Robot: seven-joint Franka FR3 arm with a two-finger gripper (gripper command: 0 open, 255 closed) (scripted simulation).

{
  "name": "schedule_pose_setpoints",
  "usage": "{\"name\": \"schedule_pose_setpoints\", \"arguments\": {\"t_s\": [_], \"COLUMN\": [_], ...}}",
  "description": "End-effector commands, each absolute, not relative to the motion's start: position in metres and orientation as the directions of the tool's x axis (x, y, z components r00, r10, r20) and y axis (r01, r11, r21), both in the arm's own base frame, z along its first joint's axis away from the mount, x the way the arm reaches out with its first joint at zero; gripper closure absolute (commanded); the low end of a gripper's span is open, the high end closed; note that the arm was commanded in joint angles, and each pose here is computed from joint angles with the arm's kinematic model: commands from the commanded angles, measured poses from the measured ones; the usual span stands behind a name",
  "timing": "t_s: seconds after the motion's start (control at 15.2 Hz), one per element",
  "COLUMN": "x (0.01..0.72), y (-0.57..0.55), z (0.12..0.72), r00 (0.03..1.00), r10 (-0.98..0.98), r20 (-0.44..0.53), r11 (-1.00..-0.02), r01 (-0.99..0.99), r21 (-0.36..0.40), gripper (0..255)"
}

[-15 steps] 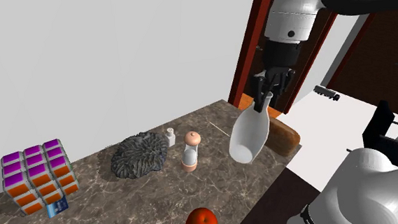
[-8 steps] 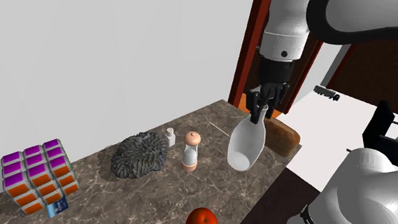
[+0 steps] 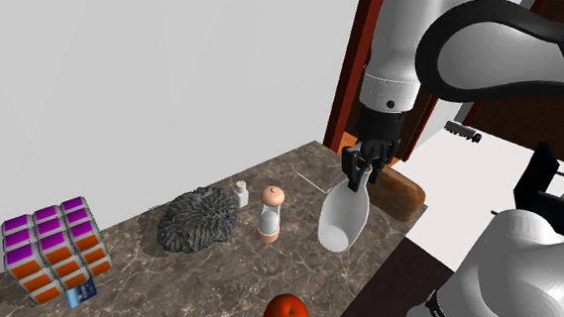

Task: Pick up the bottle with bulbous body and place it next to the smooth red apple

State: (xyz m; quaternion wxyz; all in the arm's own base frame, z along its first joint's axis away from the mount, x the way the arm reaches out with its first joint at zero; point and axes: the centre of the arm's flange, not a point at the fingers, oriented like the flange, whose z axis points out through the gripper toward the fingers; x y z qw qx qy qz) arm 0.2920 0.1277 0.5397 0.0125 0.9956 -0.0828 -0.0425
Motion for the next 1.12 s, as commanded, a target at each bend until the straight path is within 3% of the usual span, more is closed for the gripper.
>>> {"name": "schedule_pose_setpoints", "arguments": {"t_s": [0.0, 1.06], "x": [0.292, 0.292], "y": [0.128, 0.128], "z": [0.529, 0.445], "r00": [0.983, 0.983], "r10": [-0.166, -0.166], "r20": [-0.082, -0.082], "r11": [-0.986, -0.986], "r01": [-0.164, -0.164], "r21": [0.032, 0.032], "gripper": [255, 255]}}
